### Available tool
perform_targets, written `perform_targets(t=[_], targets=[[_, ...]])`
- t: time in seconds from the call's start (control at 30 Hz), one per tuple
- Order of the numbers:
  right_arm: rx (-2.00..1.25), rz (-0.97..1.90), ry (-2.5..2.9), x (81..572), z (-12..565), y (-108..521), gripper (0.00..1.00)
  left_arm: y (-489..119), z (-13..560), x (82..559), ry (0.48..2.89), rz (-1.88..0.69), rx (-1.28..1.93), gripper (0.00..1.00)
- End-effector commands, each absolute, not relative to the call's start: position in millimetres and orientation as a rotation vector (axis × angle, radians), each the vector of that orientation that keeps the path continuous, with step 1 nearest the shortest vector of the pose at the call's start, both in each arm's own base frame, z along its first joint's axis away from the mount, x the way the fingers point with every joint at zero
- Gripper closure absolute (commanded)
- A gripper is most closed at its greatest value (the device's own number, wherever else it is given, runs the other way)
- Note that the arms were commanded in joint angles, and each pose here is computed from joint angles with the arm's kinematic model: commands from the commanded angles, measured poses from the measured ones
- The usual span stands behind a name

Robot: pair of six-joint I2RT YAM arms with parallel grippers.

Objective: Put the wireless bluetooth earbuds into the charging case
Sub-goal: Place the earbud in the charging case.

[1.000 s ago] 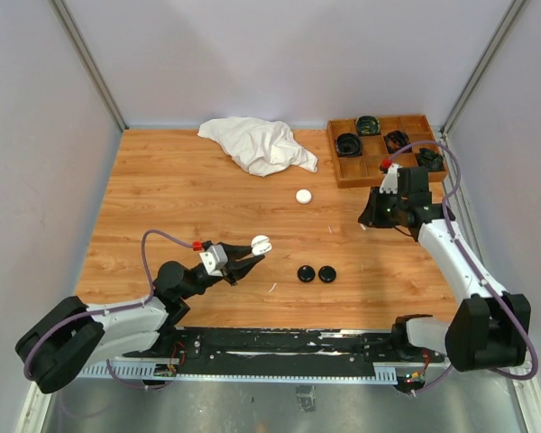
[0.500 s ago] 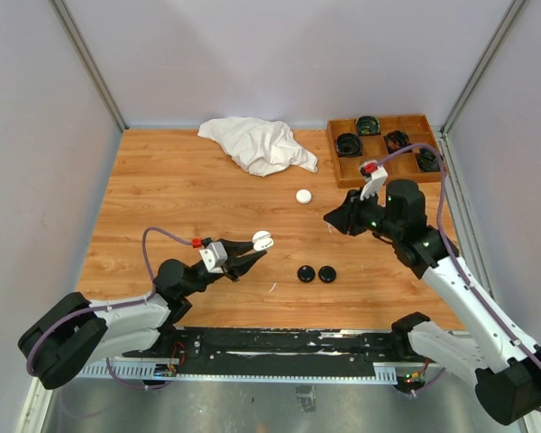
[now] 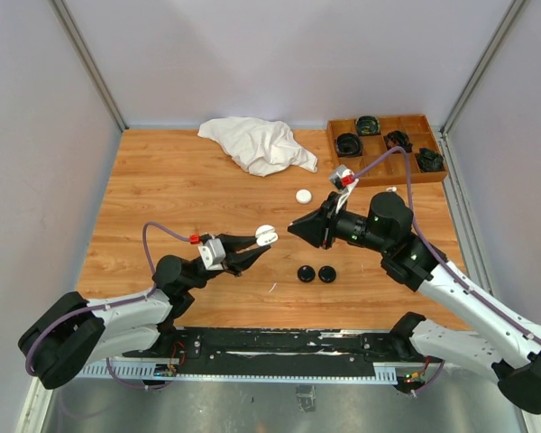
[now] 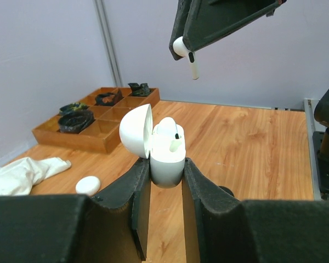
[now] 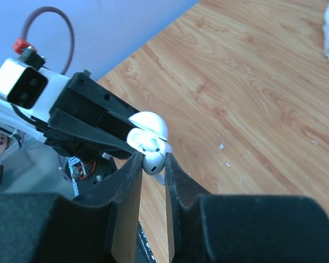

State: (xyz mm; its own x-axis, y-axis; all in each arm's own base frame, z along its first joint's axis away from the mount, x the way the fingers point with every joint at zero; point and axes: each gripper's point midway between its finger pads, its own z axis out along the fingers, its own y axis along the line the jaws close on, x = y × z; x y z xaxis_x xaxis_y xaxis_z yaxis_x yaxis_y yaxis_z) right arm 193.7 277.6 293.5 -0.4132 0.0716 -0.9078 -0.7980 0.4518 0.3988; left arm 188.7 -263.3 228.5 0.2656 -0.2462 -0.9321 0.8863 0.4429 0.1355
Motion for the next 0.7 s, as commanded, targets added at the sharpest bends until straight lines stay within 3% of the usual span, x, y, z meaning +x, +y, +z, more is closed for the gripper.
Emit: perform_targets(t=[0.0, 0.67], targets=[[-0.682, 1.177, 1.602, 182, 320, 298, 0.79, -264, 253, 186, 0.932, -0.892, 0.762, 1.00], [-0.799, 1.192, 1.547, 164, 319, 338, 0.78, -269, 264, 167, 0.874, -0.966, 0.816, 1.00]])
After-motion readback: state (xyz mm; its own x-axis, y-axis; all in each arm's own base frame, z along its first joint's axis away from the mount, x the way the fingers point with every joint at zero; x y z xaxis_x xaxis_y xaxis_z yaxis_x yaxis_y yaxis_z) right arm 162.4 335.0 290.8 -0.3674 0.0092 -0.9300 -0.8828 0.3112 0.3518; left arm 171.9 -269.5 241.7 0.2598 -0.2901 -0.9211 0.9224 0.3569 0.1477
